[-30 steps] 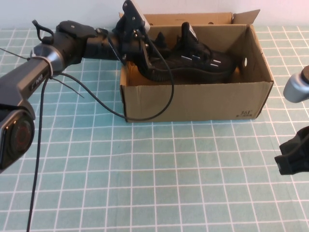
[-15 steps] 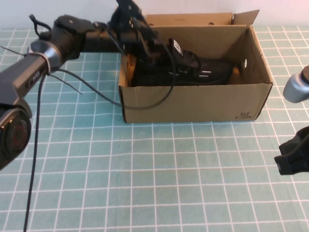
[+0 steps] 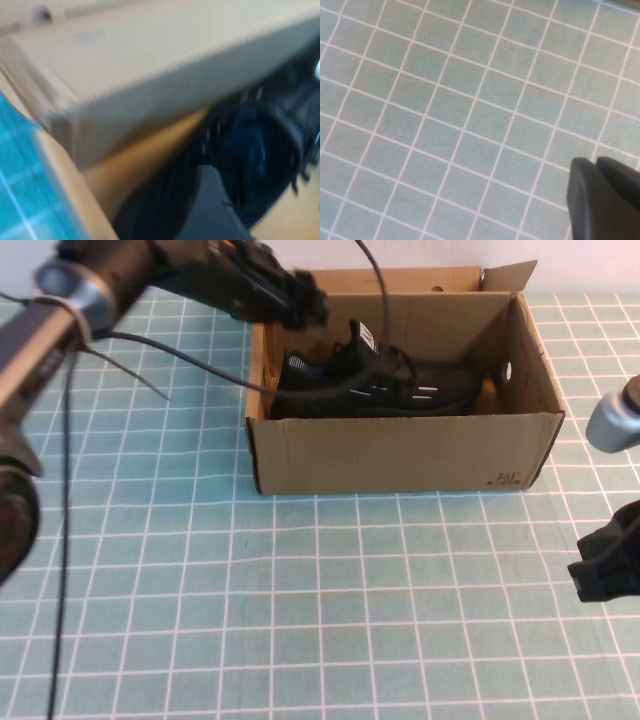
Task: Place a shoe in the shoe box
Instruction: Place the shoe in the shoe box
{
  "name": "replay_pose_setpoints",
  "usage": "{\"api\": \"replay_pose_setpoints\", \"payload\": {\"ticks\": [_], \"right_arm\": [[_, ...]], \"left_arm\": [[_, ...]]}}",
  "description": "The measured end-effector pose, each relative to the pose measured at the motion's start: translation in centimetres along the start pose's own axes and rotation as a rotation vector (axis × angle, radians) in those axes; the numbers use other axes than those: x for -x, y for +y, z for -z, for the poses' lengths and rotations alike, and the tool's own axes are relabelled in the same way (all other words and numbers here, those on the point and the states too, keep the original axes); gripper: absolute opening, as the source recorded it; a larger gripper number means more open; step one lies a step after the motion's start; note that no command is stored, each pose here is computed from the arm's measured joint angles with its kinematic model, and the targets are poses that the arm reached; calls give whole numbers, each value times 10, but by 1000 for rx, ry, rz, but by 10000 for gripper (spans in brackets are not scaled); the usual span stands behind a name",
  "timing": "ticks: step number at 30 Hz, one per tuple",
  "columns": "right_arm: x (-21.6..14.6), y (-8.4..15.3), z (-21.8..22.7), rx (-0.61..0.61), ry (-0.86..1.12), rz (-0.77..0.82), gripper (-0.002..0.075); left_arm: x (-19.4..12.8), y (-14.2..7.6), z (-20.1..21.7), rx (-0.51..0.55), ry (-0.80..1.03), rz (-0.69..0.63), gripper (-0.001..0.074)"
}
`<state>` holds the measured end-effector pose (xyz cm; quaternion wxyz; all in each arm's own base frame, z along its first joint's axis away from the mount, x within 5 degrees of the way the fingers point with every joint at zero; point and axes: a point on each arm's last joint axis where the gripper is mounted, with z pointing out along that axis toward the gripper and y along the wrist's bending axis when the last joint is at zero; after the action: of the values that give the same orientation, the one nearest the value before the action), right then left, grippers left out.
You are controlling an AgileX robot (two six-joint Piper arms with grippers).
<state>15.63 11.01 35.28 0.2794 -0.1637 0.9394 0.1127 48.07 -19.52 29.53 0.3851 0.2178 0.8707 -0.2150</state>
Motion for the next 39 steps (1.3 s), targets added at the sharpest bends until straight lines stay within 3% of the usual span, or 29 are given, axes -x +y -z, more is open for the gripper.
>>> {"api": "replay_pose_setpoints", "payload": {"ticks": [4, 8, 15, 22, 39], "right_arm": [[0, 0, 0, -1, -3, 8, -5], [0, 0, 0, -1, -3, 14, -5], [0, 0, 0, -1, -3, 37, -5], [0, 0, 0, -1, -3, 45, -5], [-9, -2, -12, -9, 29, 51, -5]], "left_arm": [[-7, -29, -10, 66, 83, -71, 391], [-10, -42, -14, 126, 105, -109, 391], [-10, -34, -18, 215, 76, -40, 391], [-23, -27, -37, 230, 119, -33, 391], [-16, -27, -25, 266, 161, -19, 391]]}}
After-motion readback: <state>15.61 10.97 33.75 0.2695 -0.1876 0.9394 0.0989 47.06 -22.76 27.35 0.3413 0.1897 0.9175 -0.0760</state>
